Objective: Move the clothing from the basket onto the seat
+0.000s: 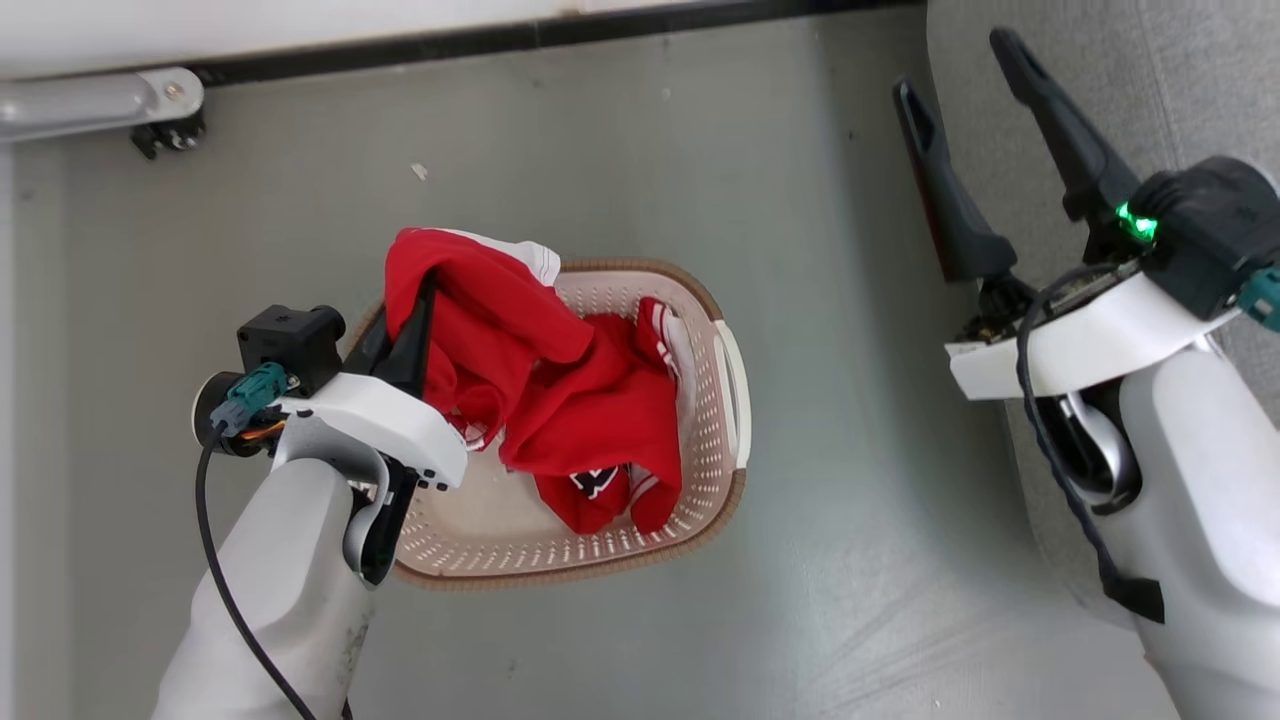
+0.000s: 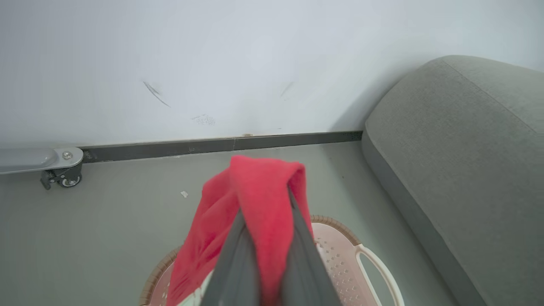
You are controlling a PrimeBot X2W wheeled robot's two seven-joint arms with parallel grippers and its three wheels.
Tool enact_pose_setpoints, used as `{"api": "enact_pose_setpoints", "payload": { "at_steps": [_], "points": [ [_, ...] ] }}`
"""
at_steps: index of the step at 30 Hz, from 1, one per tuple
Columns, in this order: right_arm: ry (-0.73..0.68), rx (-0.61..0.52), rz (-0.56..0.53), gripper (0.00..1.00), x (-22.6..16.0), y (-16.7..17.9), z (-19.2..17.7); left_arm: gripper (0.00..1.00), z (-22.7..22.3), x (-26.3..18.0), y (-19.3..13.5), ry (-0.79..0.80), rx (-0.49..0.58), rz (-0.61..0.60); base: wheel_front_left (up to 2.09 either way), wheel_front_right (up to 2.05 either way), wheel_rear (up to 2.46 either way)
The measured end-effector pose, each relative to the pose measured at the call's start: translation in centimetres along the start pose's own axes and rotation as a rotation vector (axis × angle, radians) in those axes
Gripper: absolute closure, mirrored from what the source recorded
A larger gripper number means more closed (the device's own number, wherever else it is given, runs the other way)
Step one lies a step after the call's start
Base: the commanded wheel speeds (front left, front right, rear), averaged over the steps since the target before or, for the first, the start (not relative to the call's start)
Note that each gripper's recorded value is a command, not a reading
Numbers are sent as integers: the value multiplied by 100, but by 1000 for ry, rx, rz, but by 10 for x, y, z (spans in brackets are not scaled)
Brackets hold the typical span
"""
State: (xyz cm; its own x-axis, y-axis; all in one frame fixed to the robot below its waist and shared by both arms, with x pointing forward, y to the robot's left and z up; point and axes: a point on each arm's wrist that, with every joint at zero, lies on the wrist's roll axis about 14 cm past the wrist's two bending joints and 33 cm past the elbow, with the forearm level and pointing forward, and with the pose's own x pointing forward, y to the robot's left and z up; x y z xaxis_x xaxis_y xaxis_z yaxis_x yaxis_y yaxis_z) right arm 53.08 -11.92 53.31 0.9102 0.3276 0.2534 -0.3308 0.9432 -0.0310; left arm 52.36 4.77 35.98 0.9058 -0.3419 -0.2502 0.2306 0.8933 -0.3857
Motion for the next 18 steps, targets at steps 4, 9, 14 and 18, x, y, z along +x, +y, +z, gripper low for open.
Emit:
{"api": "enact_pose_setpoints", "payload": {
  "at_steps": [4,9,14,18],
  "points": [
    [5,5,-3,0,-7,3,5,100,21,-7,-5,-49,9,-9,0,0,0],
    [0,8,-5,0,-13,7,14,100,45,-18,-8,-109,18,-6,0,0,0],
    [-7,13,-3,0,-22,13,26,100,90,-31,-10,-232,20,1,0,0,0],
    [-5,17,6,0,-29,20,30,100,102,-44,-9,-269,20,18,0,0,0]
  ]
}}
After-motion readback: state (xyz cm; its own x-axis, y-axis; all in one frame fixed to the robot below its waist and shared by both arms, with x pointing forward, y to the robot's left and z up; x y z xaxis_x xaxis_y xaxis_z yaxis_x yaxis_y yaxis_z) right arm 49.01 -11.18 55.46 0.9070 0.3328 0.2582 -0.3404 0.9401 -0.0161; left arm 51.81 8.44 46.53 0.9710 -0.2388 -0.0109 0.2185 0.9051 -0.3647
